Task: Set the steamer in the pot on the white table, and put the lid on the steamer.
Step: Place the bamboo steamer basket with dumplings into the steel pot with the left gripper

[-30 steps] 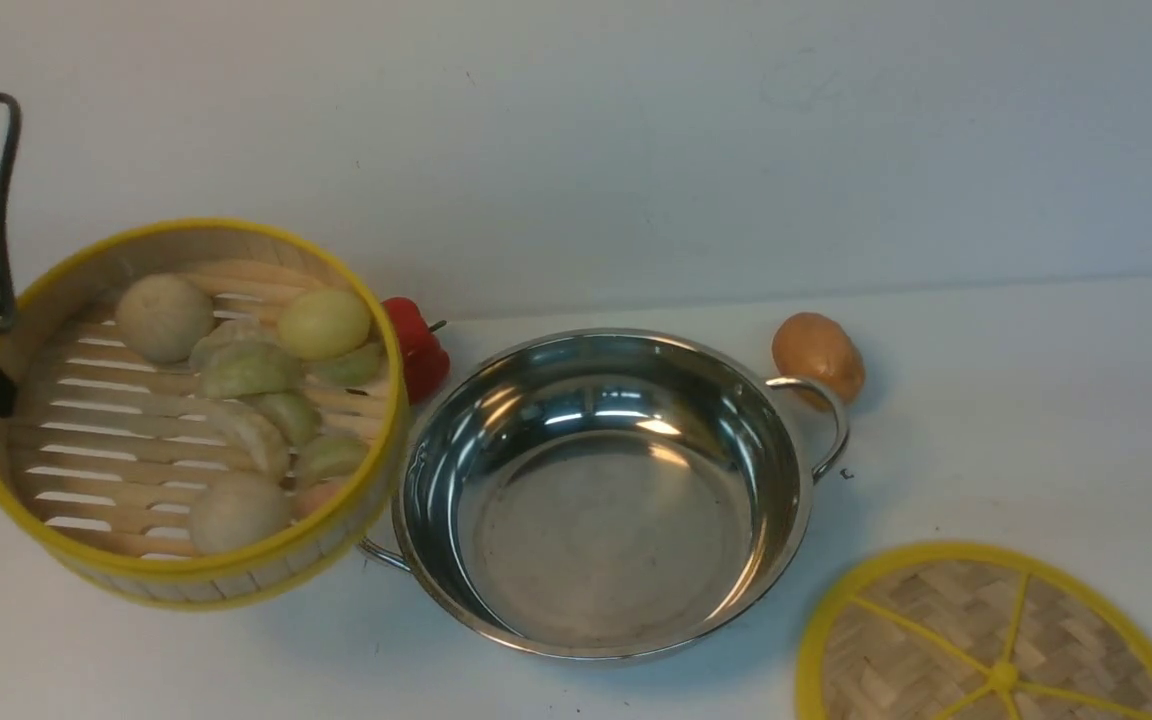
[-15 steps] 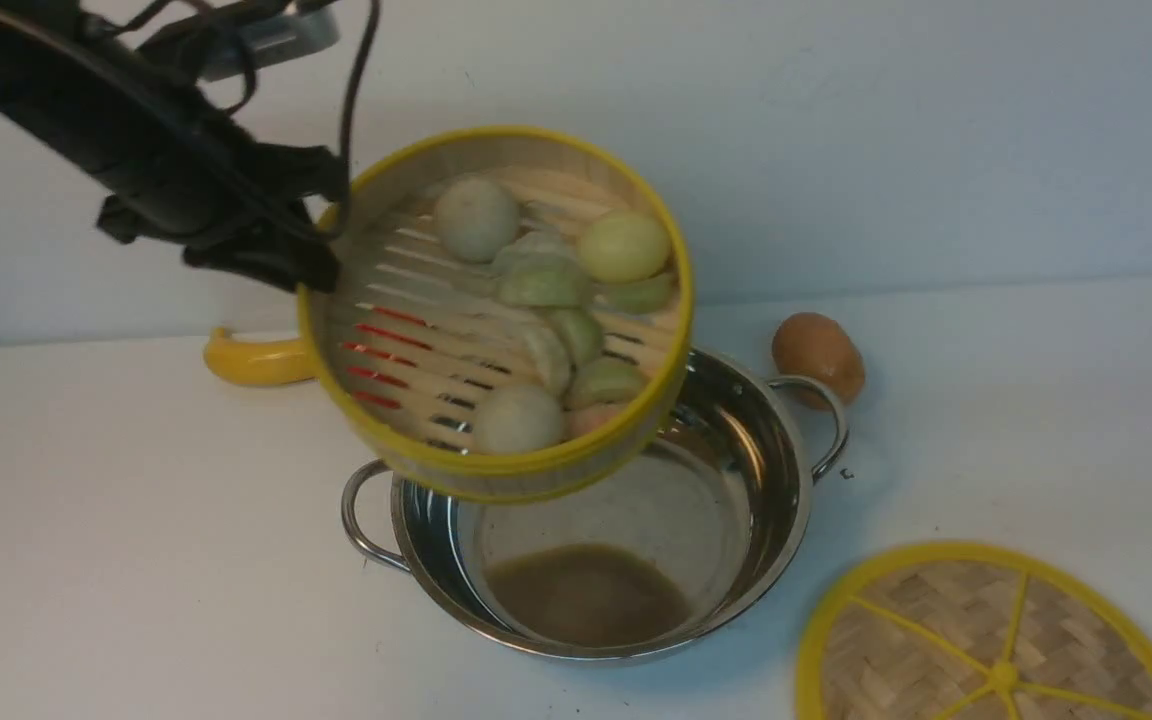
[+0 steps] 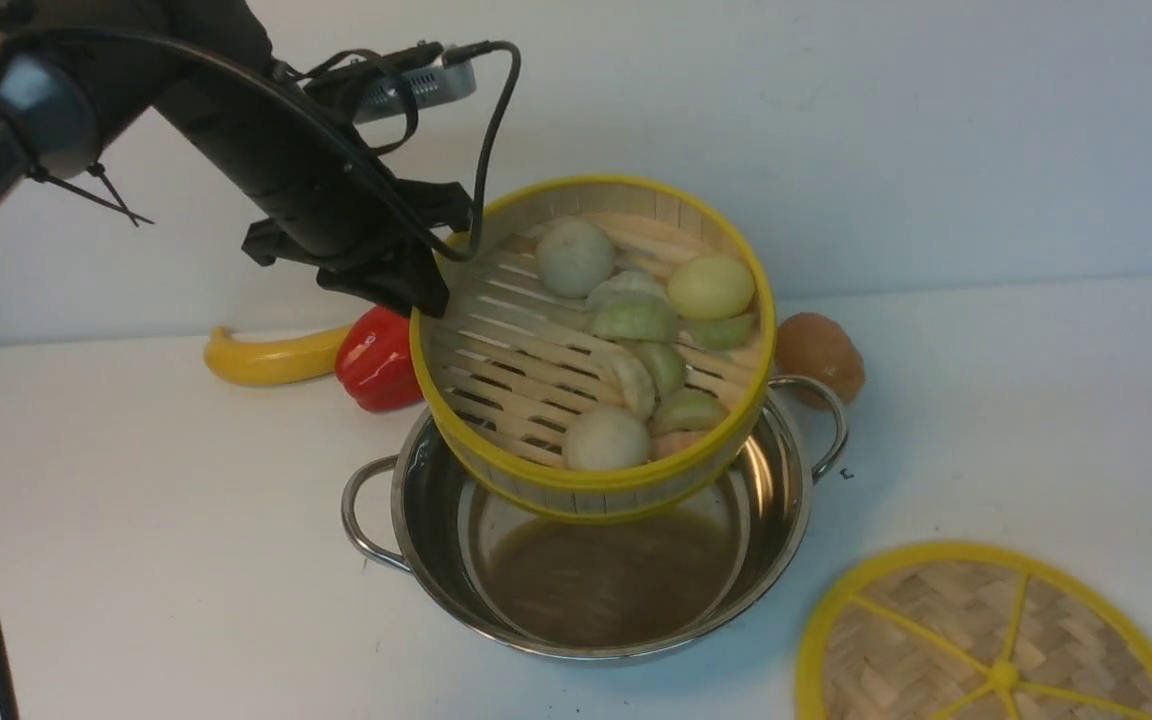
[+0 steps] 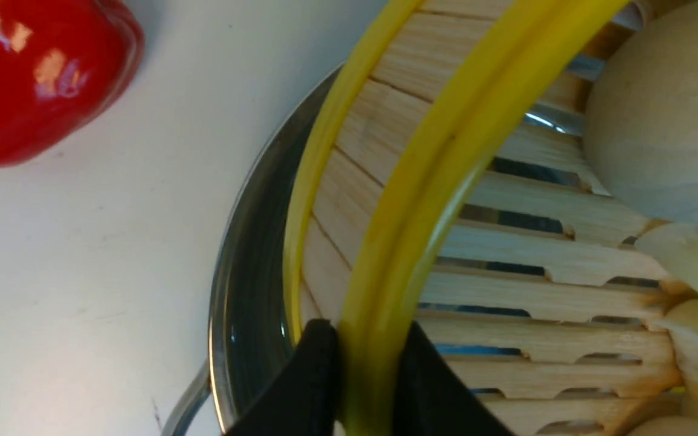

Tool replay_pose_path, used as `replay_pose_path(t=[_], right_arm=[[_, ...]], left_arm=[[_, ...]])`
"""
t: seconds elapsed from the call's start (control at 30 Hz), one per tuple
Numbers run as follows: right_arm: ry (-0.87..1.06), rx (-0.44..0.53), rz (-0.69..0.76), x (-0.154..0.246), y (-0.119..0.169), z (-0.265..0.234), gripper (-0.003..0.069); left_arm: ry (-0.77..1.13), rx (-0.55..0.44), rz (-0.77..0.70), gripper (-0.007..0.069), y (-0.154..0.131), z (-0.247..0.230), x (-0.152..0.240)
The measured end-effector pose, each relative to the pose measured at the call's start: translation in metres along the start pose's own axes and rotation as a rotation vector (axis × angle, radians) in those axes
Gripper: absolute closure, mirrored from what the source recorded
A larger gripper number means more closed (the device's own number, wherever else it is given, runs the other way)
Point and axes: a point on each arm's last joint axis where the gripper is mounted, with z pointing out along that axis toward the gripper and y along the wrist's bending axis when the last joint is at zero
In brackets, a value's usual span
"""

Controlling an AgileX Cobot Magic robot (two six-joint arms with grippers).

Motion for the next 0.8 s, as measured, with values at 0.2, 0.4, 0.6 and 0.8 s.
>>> replay_pose_path(t=[0.2, 0.4, 0.6, 0.8], right_arm=[[0.0, 0.0, 0.0, 0.0, 0.0, 0.0, 0.041], [0.0, 0.0, 0.0, 0.0, 0.0, 0.0, 0.041], [0.0, 0.0, 0.0, 0.0, 0.0, 0.0, 0.041], [0.0, 0.0, 0.0, 0.0, 0.0, 0.0, 0.041]], left_arm=[[0.008, -0.003, -0.021, 0.0542, 0.001, 0.004, 0.0], [0.011, -0.01, -0.043, 0.0542, 0.003, 0.005, 0.0], [0.084, 0.0, -0.091, 0.0542, 0.008, 0.022, 0.014], [0.13, -0.026, -0.081, 0.0542, 0.014, 0.031, 0.022]])
